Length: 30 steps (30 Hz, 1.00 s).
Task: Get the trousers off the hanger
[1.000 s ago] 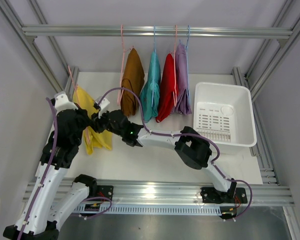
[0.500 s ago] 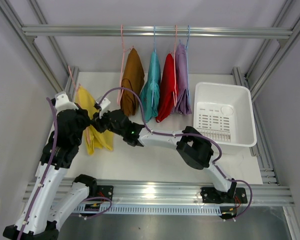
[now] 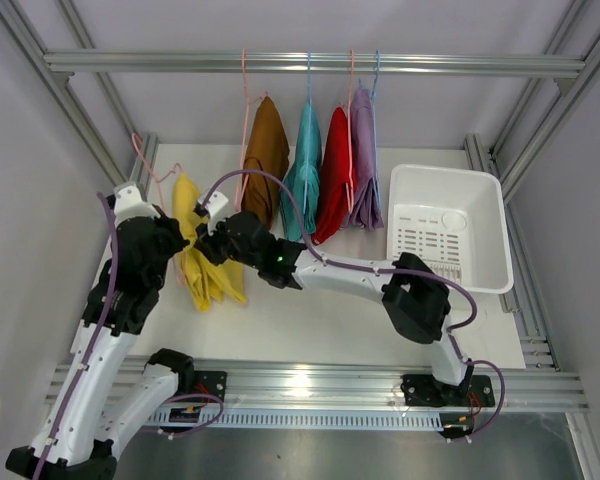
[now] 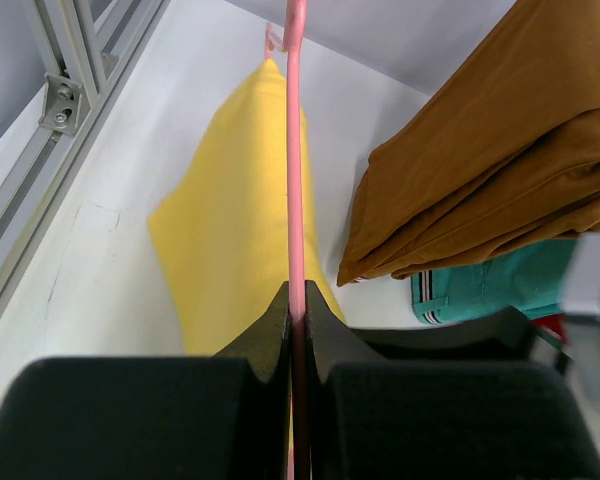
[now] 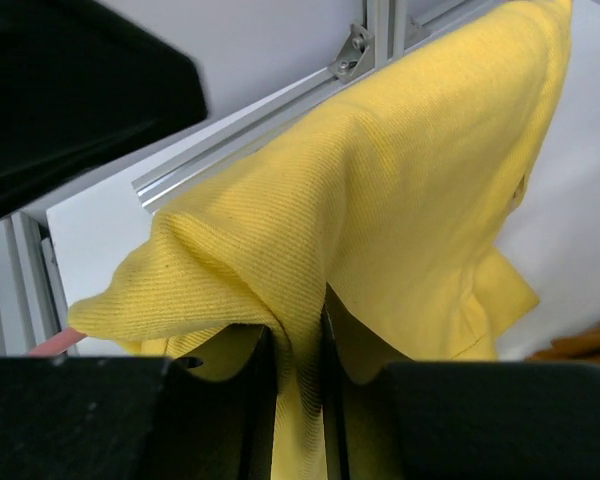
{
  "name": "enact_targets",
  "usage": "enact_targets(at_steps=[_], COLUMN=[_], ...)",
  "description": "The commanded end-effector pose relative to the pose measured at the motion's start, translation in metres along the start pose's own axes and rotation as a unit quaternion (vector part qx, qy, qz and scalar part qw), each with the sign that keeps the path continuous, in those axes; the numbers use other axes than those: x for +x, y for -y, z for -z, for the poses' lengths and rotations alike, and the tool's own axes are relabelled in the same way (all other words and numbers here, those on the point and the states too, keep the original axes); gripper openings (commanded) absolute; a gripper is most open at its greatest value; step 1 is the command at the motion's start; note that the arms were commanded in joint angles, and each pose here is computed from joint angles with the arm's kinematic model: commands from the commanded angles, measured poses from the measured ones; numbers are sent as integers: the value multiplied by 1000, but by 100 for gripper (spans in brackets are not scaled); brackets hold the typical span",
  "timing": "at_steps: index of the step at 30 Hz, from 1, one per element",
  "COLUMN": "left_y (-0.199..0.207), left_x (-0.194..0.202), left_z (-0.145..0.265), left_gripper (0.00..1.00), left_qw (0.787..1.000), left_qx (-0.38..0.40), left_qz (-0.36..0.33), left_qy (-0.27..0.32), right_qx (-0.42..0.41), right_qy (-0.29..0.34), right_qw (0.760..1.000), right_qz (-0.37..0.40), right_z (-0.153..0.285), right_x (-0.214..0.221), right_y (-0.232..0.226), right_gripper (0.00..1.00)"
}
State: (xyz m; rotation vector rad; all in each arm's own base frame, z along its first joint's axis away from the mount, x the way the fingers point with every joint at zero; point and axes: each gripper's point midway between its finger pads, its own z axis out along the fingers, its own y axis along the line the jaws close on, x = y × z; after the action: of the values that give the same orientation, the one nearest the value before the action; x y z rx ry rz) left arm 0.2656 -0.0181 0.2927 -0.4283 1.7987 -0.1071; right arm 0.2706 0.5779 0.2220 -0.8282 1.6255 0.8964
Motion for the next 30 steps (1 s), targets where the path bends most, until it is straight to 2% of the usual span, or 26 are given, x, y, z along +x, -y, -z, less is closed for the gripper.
enact_targets(at_steps=[1,7,13,15,19,22,24,28,29,30], left_y=[14,14,12,13,14,15,15,17,17,17], left_x=[-33,-30,-30,-29,-27,-26,-26,-27,-25,-25], left_z=[2,-1,-3,-3,-4,-5,-5,-5,-6,-5], left_gripper=[0,0,1,0,0,0,0,0,1,1], left_qw=[998,999,999,999,999,999,999,999,999,999], left_qx=[22,19,13,14,16,17,17,22,23,24], left_qz=[13,7,2,0,-2,-5,-6,-5,-6,-7], left_qy=[49,44,42,41,37,34,33,33,31,30], right_qx=[-26,-36,-49,-51,-54,-60,-66,-89,-95,-96], right_qy=[85,89,66,53,28,15,5,-2,-4,-6], right_qw=[996,995,996,997,998,998,998,996,995,995], right_qz=[13,26,26,25,12,-2,-4,-17,-20,-23], right_z=[41,70,88,90,88,84,79,72,71,68], right_x=[-90,-110,-97,-86,-56,-35,-22,-11,-10,-7], right_y=[-25,-42,-53,-54,-55,-55,-57,-64,-66,-64], right_gripper=[0,0,0,9,17,15,27,29,36,39])
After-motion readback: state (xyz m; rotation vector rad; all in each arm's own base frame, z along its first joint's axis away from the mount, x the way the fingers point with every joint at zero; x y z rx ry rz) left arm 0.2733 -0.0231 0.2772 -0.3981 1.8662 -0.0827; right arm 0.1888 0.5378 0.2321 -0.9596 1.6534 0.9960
